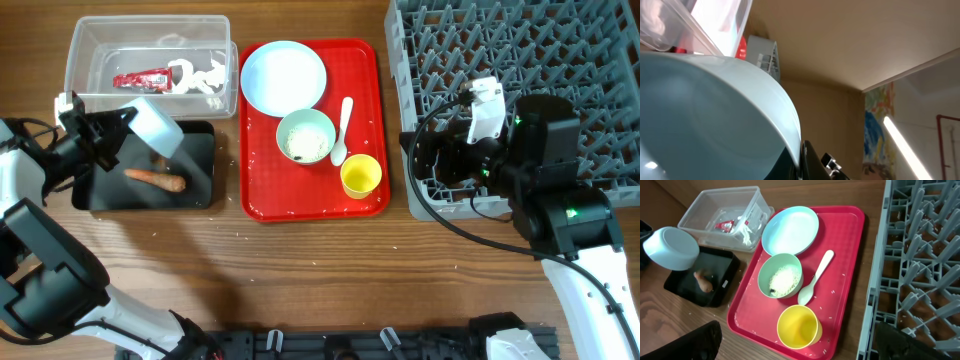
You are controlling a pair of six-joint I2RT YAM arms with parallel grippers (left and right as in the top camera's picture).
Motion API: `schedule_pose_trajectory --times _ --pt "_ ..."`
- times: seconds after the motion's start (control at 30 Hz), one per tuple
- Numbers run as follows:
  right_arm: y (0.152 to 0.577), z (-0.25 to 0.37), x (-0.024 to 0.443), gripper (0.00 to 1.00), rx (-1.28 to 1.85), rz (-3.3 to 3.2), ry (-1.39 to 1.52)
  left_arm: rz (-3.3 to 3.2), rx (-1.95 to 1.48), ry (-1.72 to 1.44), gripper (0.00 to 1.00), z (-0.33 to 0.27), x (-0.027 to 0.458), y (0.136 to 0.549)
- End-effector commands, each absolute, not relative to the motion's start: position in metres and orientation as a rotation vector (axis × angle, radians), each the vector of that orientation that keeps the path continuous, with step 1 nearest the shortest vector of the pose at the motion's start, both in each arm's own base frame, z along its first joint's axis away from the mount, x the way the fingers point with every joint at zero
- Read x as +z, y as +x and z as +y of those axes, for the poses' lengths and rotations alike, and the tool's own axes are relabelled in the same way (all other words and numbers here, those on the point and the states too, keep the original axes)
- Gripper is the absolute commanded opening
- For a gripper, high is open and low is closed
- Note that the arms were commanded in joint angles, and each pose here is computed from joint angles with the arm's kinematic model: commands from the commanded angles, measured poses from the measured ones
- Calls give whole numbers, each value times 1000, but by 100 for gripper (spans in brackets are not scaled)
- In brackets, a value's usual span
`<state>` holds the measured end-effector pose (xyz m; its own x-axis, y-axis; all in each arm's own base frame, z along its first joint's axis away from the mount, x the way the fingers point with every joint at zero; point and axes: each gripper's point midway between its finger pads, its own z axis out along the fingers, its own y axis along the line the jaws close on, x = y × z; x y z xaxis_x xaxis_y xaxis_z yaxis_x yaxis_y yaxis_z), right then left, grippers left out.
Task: Sort waste into correct bins and load items into the dishwasher rack
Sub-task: 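Grasp the brown scrap from the blue bowl and drop it on the black tray, then grasp the rim of the green rice bowl with the left gripper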
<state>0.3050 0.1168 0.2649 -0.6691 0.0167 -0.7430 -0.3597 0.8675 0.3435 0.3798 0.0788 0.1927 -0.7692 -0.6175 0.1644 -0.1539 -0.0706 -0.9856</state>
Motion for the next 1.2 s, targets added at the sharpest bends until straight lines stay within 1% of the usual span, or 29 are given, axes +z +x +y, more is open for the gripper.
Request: schedule_pose_trajectory --times 0.0,0.13,0.23,0.3,0.37,0.47,0.53,0.6,0.67,0.77,0.97,1.1,1.17 --pt "306 121 275 100 631 2211 -262 1824 -1978 -861 4 79 202 379" --pt "306 122 275 100 632 2209 -263 1851 -2006 -1044 4 80 193 380" --pt "307 122 275 100 632 2206 -263 1868 -1994 -1049 4 78 192 381" --pt "307 122 275 100 632 2206 -263 1947 -1891 -1014 4 73 188 385" --pt "308 122 276 100 631 2201 -264 2105 -1675 -972 4 58 184 390" --pt "310 122 275 100 632 2204 -263 2302 -1357 -702 4 15 193 397" --pt "310 122 273 100 635 2209 -259 2410 -1124 -554 4 -13 190 398" --pt "310 122 273 100 634 2213 -259 2524 -844 -449 4 -36 178 396" --pt "310 122 273 99 634 2214 -258 2606 -699 -299 4 -63 167 389" --pt "310 122 273 100 633 2213 -260 2752 -440 -103 4 -98 137 367" --pt "315 123 262 100 633 2246 -260 2898 -129 276 4 -162 93 319" --pt "317 124 246 100 640 2309 -249 2956 -35 409 4 -181 68 301" --pt "314 129 245 100 683 2312 -267 2975 -21 450 4 -188 57 296"
